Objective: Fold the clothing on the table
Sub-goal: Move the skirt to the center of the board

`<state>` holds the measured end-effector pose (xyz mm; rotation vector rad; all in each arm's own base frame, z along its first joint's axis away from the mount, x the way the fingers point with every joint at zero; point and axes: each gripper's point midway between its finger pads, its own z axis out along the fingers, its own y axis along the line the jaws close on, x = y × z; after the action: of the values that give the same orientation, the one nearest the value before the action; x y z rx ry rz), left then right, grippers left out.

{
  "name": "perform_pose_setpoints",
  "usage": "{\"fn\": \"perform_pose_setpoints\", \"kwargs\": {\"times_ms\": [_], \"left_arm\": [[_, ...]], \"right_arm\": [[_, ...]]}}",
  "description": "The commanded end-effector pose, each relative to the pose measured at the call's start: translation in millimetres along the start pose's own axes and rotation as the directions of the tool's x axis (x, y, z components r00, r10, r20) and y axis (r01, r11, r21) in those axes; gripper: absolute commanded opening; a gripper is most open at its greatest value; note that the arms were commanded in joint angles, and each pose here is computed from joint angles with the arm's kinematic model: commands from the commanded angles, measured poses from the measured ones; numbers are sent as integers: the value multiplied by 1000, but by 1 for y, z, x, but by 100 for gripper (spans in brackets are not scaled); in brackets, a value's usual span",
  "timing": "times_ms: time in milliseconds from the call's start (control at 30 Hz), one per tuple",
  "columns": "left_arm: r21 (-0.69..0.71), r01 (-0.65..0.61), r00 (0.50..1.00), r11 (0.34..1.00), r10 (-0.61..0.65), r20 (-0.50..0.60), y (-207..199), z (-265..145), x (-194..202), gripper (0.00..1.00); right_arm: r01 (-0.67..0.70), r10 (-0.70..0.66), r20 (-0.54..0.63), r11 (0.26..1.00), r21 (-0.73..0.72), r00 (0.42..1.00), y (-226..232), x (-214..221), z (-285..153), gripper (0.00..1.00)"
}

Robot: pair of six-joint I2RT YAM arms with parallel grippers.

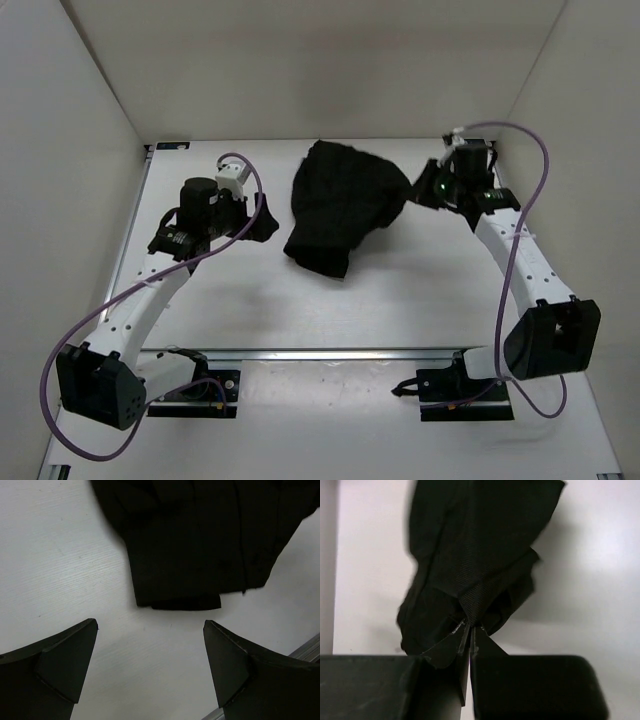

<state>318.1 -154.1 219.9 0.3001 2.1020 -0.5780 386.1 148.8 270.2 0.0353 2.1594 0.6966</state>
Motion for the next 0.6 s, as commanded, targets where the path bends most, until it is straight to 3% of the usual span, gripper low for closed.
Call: {"fn": "perform_pose_setpoints", "kwargs": {"times_ms": [0,67,133,200,333,467,567], "left_arm": [[-12,-25,1000,1000,25,9,-3,-6,-1,99],[9,-28,1000,1000,28,1,-7,-5,1,99],[29,-24,1000,999,25,-8,-10,-3,5,98],[53,-17,1000,998,18,-21,-13,-1,10,99],[95,6,998,995,0,-60,-19,5,26,99],[158,52,993,986,-34,-113,-30,8,50,99],[170,80,986,982,-53,-157,-41,14,69,98]], "right_arm": [[-115,115,-4,993,-29,993,-23,38,-5,0],[-144,145,-71,989,25,987,-43,71,-6,1],[-146,158,-109,983,107,981,-64,97,-10,17],[-181,201,-121,971,157,972,-84,114,-17,53],[-174,182,-37,971,166,983,-91,92,-35,93],[-122,137,-81,979,161,987,-75,98,-37,98],[-132,144,-170,988,83,975,-44,126,-24,94]]}}
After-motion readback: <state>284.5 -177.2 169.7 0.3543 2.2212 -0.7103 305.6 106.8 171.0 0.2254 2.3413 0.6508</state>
